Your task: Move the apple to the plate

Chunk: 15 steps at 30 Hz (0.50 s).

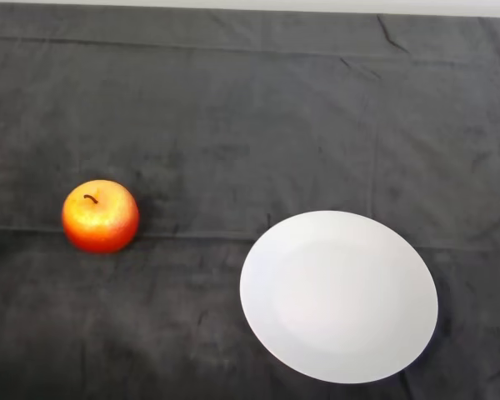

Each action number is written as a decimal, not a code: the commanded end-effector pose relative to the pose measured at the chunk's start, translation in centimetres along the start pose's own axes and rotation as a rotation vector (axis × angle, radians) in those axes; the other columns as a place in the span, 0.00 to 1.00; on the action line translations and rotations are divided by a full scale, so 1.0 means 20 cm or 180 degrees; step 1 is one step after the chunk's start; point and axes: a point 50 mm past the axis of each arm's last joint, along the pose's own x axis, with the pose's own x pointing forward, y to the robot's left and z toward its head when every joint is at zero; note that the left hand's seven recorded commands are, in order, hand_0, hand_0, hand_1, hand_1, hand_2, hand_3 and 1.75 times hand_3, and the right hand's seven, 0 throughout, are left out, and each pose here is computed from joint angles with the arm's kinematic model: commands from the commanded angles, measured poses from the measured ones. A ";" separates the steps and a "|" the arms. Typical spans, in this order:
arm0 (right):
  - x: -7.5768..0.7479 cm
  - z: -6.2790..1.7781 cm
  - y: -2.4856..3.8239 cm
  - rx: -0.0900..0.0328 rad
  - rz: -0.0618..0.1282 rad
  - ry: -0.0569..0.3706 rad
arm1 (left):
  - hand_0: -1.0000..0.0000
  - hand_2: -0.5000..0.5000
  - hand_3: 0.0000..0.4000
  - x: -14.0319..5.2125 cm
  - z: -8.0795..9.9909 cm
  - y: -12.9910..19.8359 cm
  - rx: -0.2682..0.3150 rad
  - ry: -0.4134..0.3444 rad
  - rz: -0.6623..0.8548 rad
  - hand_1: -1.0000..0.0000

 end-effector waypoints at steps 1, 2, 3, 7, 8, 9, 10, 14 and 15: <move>-0.008 -0.055 0.012 0.0010 0.0029 0.0098 | 1.00 0.50 0.00 0.05 0.05 -0.08 0.0123 -0.0137 -0.0235 1.00; -0.008 -0.055 0.012 0.0010 0.0029 0.0098 | 1.00 0.50 0.00 0.05 0.05 -0.08 0.0135 -0.0136 -0.0262 1.00; -0.008 -0.055 0.012 0.0010 0.0029 0.0098 | 1.00 0.50 0.00 0.06 0.05 -0.10 0.0151 -0.0135 -0.0297 1.00; -0.008 -0.055 0.012 0.0010 0.0029 0.0099 | 1.00 0.50 0.00 0.08 0.04 -0.16 0.0207 -0.0130 -0.0426 1.00; -0.008 -0.055 0.012 0.0010 0.0029 0.0099 | 1.00 0.50 0.00 0.08 0.04 -0.17 0.0221 -0.0130 -0.0458 1.00; -0.008 -0.055 0.012 0.0010 0.0029 0.0099 | 1.00 0.50 0.00 0.09 0.04 -0.19 0.0240 -0.0129 -0.0502 1.00; -0.008 -0.055 0.012 0.0010 0.0029 0.0099 | 1.00 0.50 0.00 0.09 0.04 -0.21 0.0256 -0.0128 -0.0539 1.00; -0.009 -0.055 0.012 0.0010 0.0029 0.0099 | 1.00 0.50 0.00 0.11 0.03 -0.27 0.0325 -0.0125 -0.0699 1.00; -0.009 -0.055 0.012 0.0010 0.0029 0.0099 | 1.00 0.50 0.00 0.11 0.03 -0.29 0.0343 -0.0124 -0.0742 1.00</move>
